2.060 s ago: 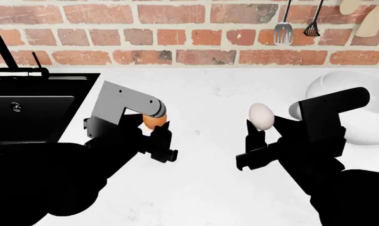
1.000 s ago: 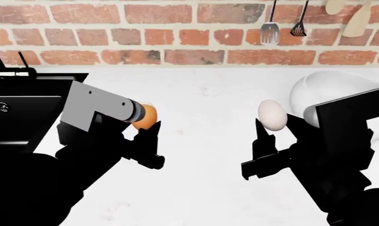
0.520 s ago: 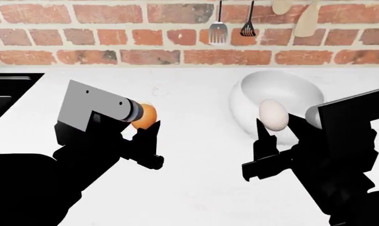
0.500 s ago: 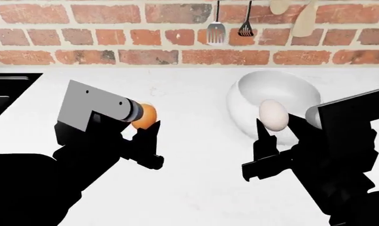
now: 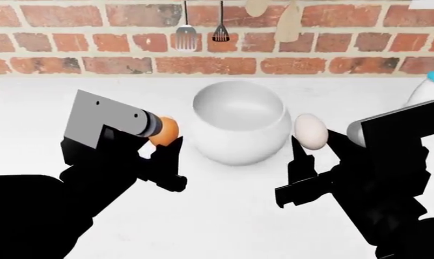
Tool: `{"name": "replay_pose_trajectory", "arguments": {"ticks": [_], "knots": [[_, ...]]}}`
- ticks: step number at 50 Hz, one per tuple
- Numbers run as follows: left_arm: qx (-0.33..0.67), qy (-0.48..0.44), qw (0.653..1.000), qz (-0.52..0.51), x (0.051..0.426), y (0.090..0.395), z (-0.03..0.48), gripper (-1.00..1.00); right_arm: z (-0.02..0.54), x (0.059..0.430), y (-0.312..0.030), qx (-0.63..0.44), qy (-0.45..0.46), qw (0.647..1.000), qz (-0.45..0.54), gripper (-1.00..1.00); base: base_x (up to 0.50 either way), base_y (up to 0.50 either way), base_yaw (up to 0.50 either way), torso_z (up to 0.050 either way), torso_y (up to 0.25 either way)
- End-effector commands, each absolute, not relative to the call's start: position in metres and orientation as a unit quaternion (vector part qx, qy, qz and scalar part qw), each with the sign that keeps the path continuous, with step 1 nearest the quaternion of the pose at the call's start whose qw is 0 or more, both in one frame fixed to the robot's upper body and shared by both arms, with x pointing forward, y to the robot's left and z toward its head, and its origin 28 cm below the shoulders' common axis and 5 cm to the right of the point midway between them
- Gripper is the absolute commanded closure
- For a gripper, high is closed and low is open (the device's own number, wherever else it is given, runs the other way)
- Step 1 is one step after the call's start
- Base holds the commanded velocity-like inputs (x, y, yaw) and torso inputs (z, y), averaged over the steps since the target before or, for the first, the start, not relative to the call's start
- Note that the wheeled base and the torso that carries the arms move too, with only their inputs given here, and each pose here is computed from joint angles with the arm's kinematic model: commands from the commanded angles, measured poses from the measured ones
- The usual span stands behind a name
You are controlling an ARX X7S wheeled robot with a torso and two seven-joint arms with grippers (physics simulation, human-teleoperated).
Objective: Place the eggs and milk next to the bowl.
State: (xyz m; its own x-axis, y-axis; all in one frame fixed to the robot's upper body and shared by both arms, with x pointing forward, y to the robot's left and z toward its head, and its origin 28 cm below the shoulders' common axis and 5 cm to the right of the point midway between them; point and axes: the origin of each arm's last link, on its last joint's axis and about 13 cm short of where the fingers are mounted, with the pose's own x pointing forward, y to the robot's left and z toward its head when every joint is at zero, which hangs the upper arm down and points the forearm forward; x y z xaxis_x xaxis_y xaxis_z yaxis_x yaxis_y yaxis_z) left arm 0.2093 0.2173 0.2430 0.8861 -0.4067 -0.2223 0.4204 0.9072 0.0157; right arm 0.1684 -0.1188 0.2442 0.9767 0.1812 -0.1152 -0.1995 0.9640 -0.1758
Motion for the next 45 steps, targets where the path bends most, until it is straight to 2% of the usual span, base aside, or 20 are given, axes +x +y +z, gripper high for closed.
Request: {"name": "replay_pose_trajectory", "arguments": {"ticks": [1, 8, 20, 34, 45], "knots": [[0.027, 0.102, 0.972, -0.211, 0.210, 0.217, 0.245, 1.00, 0.244, 0.170, -0.119, -0.096, 0.048, 0.989, 0.099, 1.00, 0.00, -0.50, 0.00, 0.000, 0.000], [0.026, 0.101, 0.972, -0.210, 0.210, 0.217, 0.245, 1.00, 0.243, 0.171, -0.118, -0.099, 0.050, 0.988, 0.103, 1.00, 0.00, -0.39, 0.00, 0.000, 0.000], [0.024, 0.100, 0.974, -0.199, 0.211, 0.220, 0.244, 1.00, 0.243, 0.181, -0.119, -0.094, 0.049, 0.989, 0.103, 1.00, 0.00, 0.00, 0.00, 0.000, 0.000], [0.021, 0.104, 0.976, -0.189, 0.214, 0.222, 0.242, 1.00, 0.237, 0.208, -0.131, -0.075, 0.060, 0.991, 0.089, 1.00, 0.00, 0.00, 0.00, 0.000, 0.000], [0.020, 0.106, 0.977, -0.184, 0.216, 0.223, 0.242, 1.00, 0.227, 0.232, -0.133, -0.064, 0.087, 0.988, 0.114, 1.00, 0.00, 0.00, 0.00, 0.000, 0.000]]}}
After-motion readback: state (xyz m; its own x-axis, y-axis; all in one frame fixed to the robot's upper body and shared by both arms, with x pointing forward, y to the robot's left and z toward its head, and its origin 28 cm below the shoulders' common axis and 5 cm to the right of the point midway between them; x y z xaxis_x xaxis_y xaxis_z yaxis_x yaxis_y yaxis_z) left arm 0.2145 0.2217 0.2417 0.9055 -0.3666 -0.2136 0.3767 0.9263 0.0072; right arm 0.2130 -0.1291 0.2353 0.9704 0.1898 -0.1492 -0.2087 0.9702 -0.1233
